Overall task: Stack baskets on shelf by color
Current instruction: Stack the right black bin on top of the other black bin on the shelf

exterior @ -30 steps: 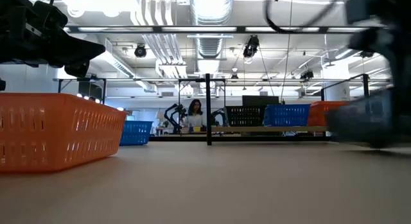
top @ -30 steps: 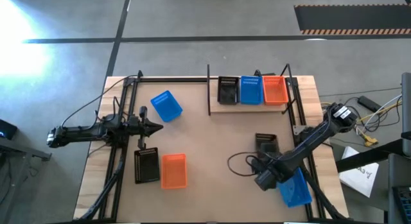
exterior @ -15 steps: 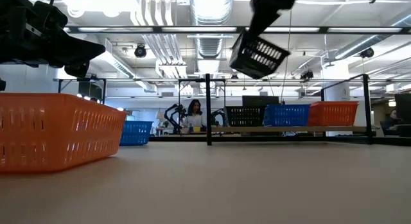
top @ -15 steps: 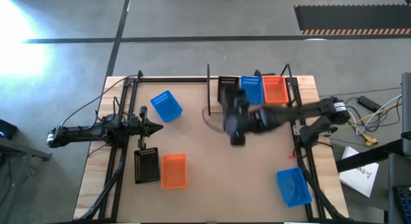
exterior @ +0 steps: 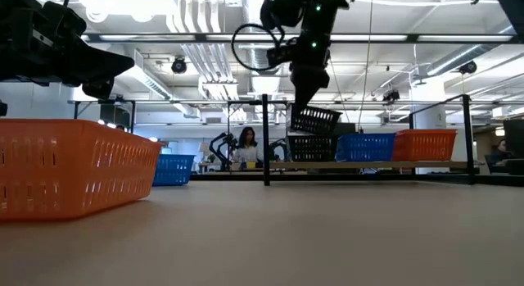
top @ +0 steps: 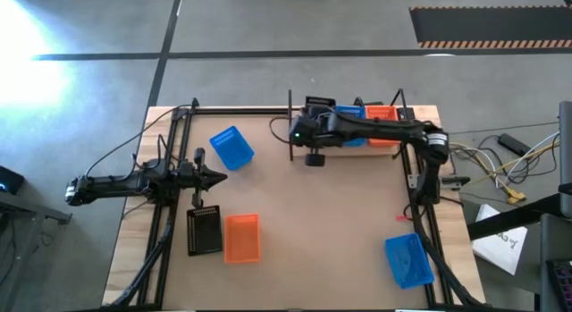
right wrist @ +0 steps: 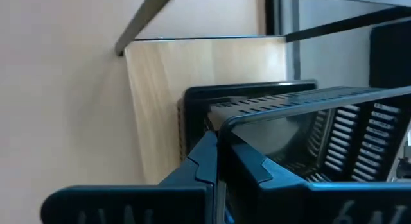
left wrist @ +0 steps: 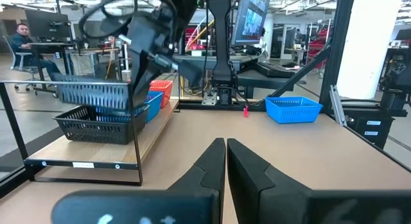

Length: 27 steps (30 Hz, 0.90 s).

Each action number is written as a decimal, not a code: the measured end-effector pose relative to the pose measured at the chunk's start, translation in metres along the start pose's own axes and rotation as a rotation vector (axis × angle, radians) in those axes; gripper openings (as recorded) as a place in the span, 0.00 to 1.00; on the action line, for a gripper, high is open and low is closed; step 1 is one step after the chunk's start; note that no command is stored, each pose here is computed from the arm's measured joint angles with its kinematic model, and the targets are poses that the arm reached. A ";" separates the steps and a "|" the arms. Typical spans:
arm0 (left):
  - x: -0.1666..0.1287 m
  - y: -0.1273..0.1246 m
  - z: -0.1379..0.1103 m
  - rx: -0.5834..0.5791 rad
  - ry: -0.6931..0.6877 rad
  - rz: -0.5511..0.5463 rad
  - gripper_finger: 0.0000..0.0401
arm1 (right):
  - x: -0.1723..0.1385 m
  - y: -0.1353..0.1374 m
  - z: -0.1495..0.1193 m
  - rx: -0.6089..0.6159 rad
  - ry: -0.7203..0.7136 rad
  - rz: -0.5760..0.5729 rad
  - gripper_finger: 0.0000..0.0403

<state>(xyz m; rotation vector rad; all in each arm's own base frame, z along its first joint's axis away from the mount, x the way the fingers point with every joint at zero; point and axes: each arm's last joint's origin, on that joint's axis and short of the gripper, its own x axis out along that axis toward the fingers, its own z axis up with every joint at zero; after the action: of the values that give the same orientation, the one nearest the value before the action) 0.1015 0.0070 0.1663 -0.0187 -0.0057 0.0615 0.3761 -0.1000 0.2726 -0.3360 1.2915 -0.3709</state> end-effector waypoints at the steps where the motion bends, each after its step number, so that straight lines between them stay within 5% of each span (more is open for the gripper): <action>1: 0.000 0.000 0.000 0.000 0.000 0.000 0.00 | 0.002 0.001 0.002 -0.002 0.003 0.002 0.03; 18: 0.000 0.000 0.000 0.000 0.000 0.000 0.00 | 0.020 0.000 0.003 0.010 0.099 0.025 0.04; 27: 0.000 0.000 0.000 0.000 0.000 0.000 0.00 | 0.020 -0.001 0.004 0.006 0.091 0.022 0.22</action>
<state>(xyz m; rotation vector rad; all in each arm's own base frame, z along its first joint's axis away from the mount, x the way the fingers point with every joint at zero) 0.1015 0.0069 0.1663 -0.0187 -0.0057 0.0610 0.3846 -0.1094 0.2567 -0.3021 1.3817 -0.3749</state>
